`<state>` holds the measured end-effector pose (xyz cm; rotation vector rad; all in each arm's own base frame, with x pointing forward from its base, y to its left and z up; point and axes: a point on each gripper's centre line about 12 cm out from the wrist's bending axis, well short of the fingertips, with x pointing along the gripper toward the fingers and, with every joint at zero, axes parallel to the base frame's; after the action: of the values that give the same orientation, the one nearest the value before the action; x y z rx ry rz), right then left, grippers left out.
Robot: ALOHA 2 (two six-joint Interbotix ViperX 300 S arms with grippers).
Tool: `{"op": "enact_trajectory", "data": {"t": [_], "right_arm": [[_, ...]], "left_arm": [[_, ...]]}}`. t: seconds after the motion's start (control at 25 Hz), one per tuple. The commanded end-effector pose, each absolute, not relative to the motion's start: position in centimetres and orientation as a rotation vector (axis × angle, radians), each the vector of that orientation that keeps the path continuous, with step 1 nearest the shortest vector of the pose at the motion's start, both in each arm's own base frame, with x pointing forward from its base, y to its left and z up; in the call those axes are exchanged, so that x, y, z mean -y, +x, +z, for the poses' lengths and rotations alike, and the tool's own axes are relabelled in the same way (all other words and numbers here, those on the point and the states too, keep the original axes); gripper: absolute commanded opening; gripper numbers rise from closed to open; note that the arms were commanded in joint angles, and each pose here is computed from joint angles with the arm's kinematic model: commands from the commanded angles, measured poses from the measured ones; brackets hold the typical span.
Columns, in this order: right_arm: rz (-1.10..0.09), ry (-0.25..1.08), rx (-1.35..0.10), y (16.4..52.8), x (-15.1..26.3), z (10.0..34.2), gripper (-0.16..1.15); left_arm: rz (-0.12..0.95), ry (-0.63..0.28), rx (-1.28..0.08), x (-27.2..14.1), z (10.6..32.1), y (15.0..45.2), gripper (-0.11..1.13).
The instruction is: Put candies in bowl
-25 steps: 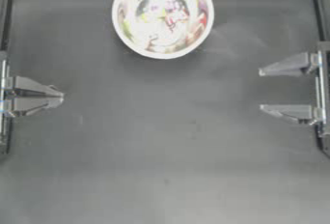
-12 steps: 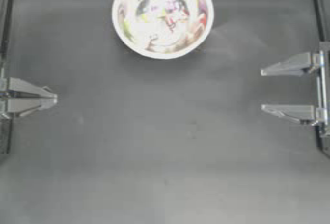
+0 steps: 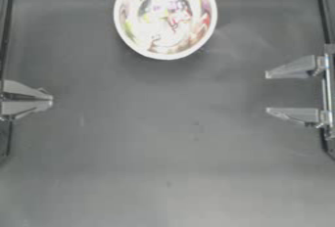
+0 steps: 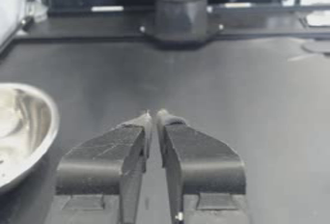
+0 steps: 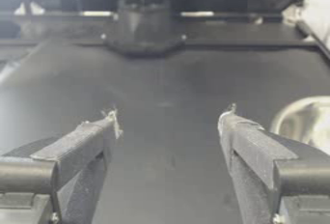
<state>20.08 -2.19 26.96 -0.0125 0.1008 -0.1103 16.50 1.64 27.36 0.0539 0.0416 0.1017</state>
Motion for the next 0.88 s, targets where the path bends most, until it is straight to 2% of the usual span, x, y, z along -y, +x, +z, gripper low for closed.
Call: {"op": "enact_trajectory", "data": {"t": [0.04,0.88], "right_arm": [[-0.114,-0.014,-0.075,19.9,2.2,27.5,0.94],[-0.128,0.004,-0.037,18.4,2.3,27.2,0.94]], "left_arm": [[0.100,0.056,-0.034,-1.6,27.6,16.3,0.57],[0.095,0.026,0.029,-1.3,26.8,14.1,0.57]]}}
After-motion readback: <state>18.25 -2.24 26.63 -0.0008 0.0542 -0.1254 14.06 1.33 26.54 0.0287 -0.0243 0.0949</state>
